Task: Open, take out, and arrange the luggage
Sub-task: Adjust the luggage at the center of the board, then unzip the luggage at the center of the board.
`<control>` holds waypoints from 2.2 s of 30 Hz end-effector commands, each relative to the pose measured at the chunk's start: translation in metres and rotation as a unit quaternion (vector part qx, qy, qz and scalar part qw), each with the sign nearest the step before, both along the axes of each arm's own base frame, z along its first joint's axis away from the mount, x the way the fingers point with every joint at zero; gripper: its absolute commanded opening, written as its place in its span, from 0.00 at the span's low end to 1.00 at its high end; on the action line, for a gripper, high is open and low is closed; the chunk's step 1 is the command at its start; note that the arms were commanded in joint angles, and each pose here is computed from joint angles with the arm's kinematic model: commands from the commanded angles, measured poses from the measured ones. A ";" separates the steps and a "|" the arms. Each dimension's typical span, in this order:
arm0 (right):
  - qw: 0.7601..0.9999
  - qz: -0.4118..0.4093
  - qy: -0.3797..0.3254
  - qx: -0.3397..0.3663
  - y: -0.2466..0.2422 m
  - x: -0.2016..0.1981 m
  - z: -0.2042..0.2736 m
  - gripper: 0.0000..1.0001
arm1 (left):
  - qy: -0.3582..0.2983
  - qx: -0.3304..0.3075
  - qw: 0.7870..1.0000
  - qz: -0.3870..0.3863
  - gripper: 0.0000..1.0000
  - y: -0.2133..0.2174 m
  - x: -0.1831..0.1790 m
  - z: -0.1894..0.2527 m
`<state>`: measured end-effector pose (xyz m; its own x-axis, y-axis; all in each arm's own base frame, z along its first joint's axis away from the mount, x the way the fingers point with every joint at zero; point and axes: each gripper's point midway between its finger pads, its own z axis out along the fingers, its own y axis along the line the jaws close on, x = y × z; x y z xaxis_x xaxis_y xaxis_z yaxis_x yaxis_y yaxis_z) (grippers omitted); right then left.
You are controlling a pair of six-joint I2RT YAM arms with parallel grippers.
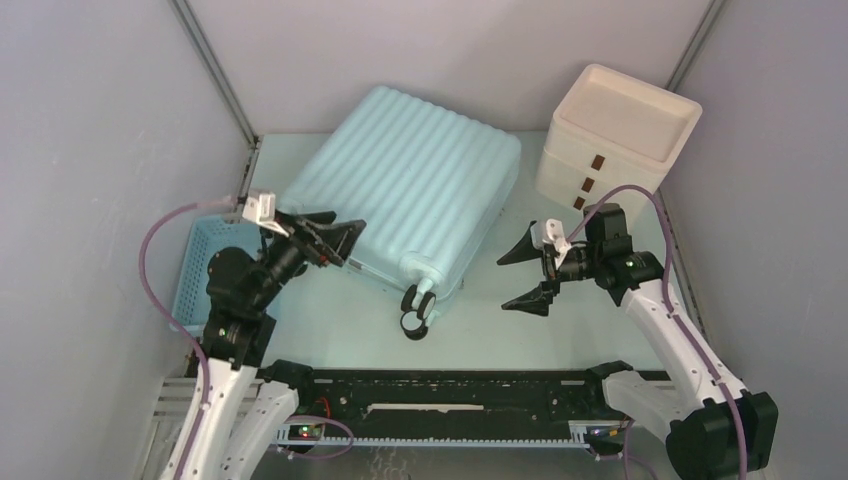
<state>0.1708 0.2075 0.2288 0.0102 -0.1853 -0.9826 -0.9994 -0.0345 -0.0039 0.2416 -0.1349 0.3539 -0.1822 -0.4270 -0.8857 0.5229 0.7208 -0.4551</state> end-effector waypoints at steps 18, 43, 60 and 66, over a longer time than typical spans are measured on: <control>0.999 -0.018 0.018 -0.035 -0.009 0.025 -0.036 1.00 | 0.034 -0.020 0.997 -0.066 1.00 -0.040 -0.055 -0.094; 0.984 -0.117 0.130 -0.021 0.017 0.057 -0.060 0.98 | -0.096 0.076 0.989 0.087 1.00 0.007 -0.044 0.036; 0.962 -0.123 0.242 0.012 0.051 0.060 -0.095 0.92 | -0.144 0.048 0.988 0.028 0.99 -0.010 -0.059 0.037; 0.969 -0.103 0.223 0.011 0.065 0.054 -0.102 0.86 | -0.142 0.016 0.989 0.020 0.98 -0.022 -0.053 0.018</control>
